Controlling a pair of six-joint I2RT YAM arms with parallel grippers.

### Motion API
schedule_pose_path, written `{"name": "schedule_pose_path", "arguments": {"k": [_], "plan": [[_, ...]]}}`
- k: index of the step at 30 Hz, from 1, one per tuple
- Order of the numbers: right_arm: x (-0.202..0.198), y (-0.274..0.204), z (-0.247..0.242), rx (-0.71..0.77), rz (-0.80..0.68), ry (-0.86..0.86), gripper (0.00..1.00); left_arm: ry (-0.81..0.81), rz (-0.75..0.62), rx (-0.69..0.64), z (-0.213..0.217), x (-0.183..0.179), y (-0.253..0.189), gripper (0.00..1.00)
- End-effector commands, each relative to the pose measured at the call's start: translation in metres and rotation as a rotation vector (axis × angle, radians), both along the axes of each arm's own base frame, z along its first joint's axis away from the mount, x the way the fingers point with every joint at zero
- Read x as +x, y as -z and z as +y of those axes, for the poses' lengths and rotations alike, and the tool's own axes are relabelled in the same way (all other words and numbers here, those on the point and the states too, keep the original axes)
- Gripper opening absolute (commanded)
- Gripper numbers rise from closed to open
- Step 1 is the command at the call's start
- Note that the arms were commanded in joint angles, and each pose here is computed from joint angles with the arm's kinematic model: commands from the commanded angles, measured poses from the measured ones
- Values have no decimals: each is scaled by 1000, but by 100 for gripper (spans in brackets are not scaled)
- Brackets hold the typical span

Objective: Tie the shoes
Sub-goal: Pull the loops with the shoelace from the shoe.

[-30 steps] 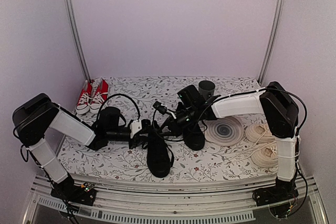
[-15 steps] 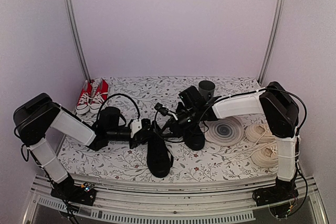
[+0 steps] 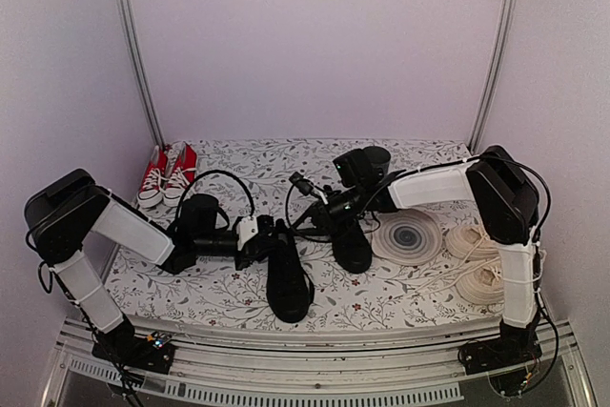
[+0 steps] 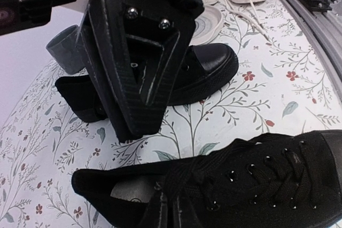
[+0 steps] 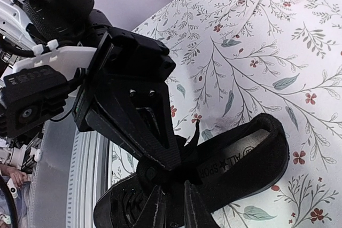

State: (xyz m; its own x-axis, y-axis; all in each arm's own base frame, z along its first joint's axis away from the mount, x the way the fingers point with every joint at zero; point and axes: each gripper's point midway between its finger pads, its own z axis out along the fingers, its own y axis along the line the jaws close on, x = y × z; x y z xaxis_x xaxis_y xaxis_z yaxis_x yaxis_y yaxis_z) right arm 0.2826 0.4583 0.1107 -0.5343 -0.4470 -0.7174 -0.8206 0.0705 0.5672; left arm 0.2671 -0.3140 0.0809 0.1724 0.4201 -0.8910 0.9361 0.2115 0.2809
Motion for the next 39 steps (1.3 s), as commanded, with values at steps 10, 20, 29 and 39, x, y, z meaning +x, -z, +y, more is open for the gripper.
{"name": "schedule_pose_path", "arguments": {"k": [10,20,29,39], "plan": [[-19,14,24,27,72,-107,16,-15,-5,7,-4,4,3,20],[-30,15,26,38,93,-153,18,-35,-11,4,-5,9,1,19],[-31,22,36,20,95,-149,18,-33,-7,-15,-8,11,-3,21],[-38,29,38,-9,96,-159,21,-62,18,-67,-13,17,-10,19]]}}
